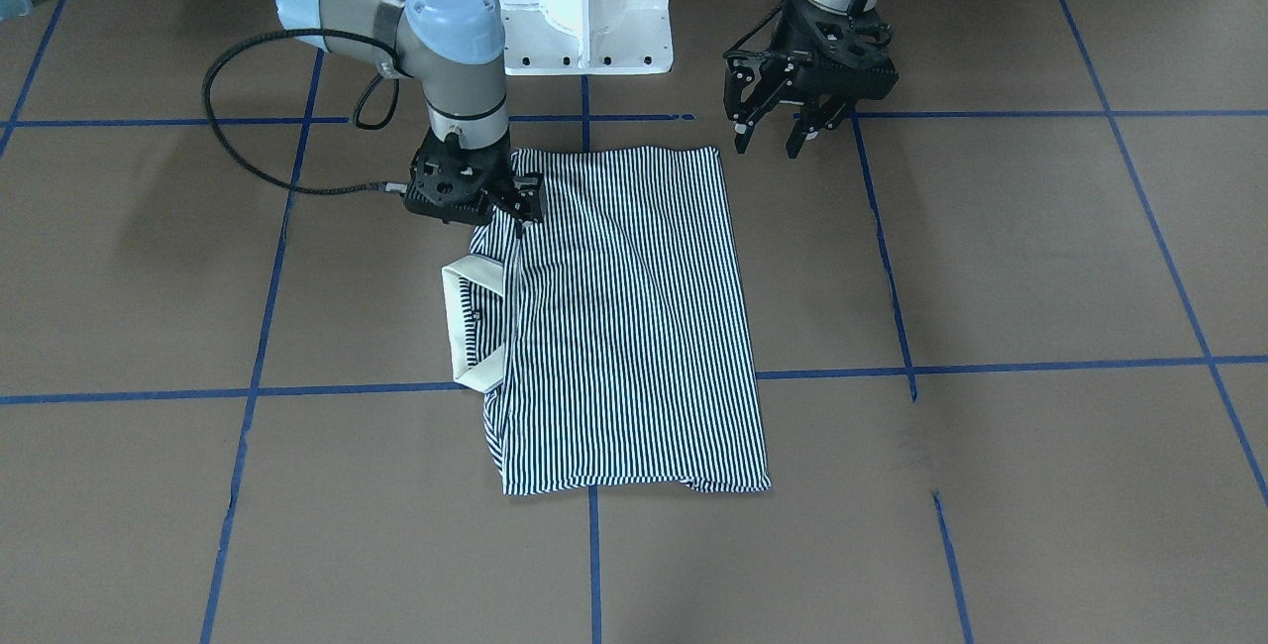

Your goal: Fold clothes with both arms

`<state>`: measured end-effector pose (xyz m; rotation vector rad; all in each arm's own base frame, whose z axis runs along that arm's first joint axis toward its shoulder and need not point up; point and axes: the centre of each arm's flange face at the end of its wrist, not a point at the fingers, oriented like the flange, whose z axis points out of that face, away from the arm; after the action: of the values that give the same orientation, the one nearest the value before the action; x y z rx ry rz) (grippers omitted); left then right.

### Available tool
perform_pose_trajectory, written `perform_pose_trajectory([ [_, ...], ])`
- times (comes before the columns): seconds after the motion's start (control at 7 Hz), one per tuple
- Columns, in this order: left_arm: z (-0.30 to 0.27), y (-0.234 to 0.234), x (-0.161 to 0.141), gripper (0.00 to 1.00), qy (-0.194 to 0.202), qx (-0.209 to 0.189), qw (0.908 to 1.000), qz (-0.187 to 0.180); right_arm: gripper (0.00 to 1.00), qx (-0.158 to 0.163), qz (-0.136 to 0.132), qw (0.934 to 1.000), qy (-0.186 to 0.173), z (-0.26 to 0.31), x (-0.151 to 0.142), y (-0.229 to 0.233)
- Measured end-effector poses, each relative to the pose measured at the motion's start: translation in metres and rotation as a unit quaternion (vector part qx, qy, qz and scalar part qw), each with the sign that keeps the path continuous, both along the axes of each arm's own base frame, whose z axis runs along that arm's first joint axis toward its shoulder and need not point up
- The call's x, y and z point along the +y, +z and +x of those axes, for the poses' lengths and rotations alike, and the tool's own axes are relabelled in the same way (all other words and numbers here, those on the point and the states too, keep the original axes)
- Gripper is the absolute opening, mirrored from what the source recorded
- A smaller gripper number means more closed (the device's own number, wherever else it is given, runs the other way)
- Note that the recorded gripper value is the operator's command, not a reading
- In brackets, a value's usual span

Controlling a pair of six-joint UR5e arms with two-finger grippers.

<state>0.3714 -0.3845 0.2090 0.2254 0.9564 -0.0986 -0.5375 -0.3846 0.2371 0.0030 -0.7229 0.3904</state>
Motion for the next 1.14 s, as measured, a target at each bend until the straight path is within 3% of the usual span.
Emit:
perform_pose_trajectory([
  [0.14, 0.0, 0.0, 0.0, 0.64, 0.0, 0.0, 1.0, 0.0, 0.8, -0.013, -0.03, 0.9984, 0.047, -0.007, 0.021, -0.003],
  [0.43, 0.0, 0.001, 0.0, 0.64, -0.001, 0.0, 1.0, -0.001, 0.8, -0.031, -0.064, 0.9906, 0.117, -0.032, 0.062, -0.004],
  [0.71, 0.0, 0.001, 0.0, 0.64, -0.001, 0.0, 1.0, -0.002, 0.79, -0.038, -0.083, 0.9859, 0.141, -0.043, 0.08, 0.004],
  [1.14, 0.001, 0.001, 0.0, 0.64, -0.001, 0.0, 1.0, -0.003, 0.71, -0.035, -0.099, 0.9825, 0.153, -0.046, 0.088, 0.014],
])
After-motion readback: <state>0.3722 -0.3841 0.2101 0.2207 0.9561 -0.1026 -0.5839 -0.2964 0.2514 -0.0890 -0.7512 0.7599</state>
